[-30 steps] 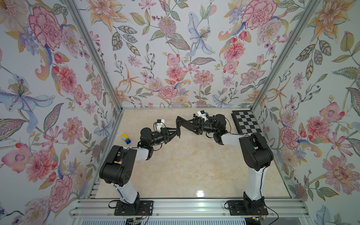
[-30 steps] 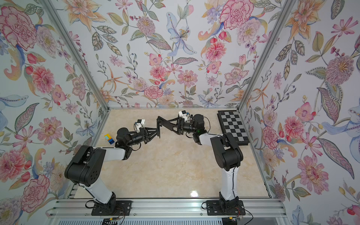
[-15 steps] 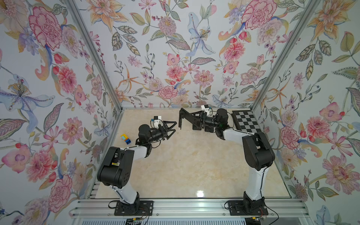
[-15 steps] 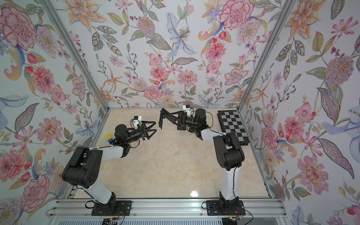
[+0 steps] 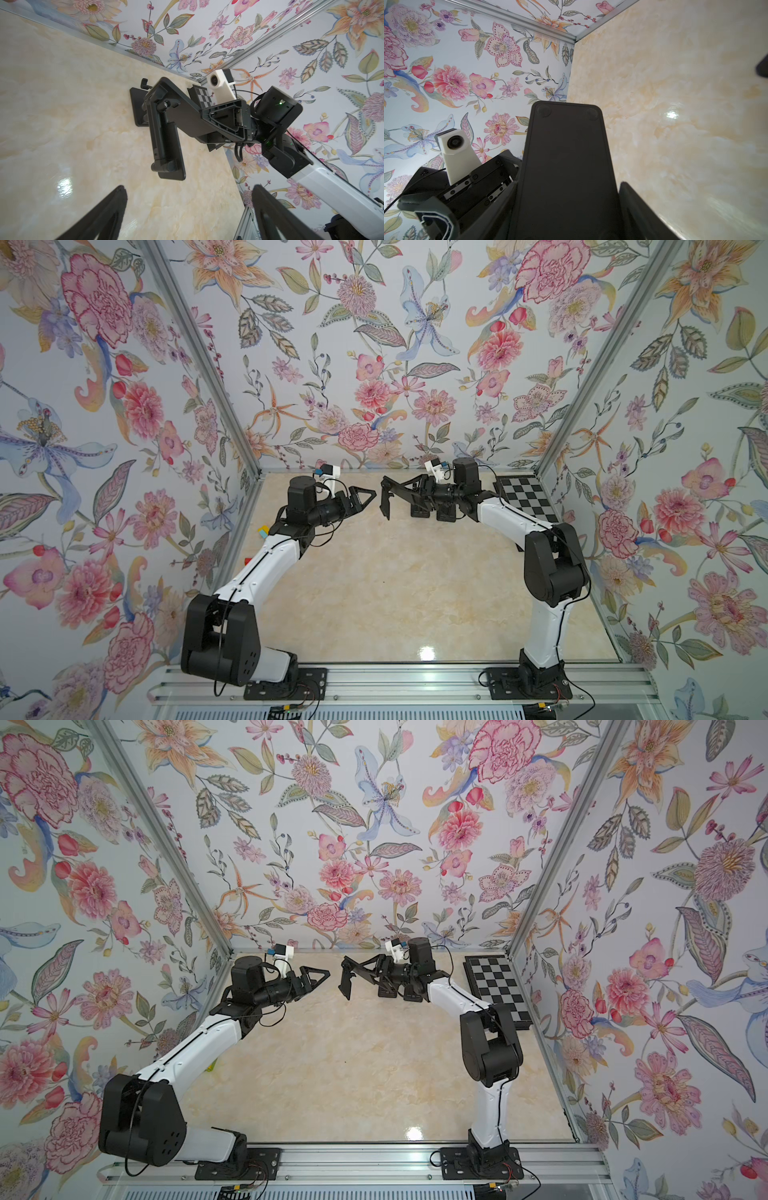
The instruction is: Open the phone stand
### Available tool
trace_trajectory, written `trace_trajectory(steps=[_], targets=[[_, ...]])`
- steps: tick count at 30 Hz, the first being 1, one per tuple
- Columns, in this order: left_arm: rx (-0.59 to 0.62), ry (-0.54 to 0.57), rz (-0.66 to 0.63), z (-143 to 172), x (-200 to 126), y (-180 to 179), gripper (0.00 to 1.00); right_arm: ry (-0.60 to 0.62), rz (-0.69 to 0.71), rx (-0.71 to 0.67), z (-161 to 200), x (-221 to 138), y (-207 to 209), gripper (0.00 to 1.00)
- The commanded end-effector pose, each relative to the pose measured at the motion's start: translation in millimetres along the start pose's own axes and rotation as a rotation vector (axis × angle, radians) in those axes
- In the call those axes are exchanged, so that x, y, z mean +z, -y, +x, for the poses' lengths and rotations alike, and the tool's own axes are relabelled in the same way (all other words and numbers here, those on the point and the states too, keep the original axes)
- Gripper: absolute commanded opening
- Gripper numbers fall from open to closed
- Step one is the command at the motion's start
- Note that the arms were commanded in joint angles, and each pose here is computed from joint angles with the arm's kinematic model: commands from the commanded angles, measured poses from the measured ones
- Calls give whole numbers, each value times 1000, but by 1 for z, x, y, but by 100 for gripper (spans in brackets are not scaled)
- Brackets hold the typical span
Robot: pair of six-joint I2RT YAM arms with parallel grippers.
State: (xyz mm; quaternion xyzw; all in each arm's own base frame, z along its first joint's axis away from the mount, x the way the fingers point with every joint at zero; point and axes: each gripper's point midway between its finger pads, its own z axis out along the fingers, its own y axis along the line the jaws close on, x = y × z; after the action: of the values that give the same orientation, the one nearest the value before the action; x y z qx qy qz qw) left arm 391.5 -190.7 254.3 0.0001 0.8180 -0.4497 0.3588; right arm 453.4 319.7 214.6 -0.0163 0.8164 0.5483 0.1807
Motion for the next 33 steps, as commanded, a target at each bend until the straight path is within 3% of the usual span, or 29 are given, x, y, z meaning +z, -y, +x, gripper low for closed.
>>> trace_trajectory(steps=[1, 10, 33], targets=[[90, -69, -199, 16, -14, -32, 92, -19, 78, -91, 6, -5, -16, 52], [171, -111, -244, 22, -10, -32, 81, -68, 201, -151, 23, 6, -19, 52], [187, -200, -177, 37, 19, -18, 68, -115, 213, -207, 39, 28, -32, 53]])
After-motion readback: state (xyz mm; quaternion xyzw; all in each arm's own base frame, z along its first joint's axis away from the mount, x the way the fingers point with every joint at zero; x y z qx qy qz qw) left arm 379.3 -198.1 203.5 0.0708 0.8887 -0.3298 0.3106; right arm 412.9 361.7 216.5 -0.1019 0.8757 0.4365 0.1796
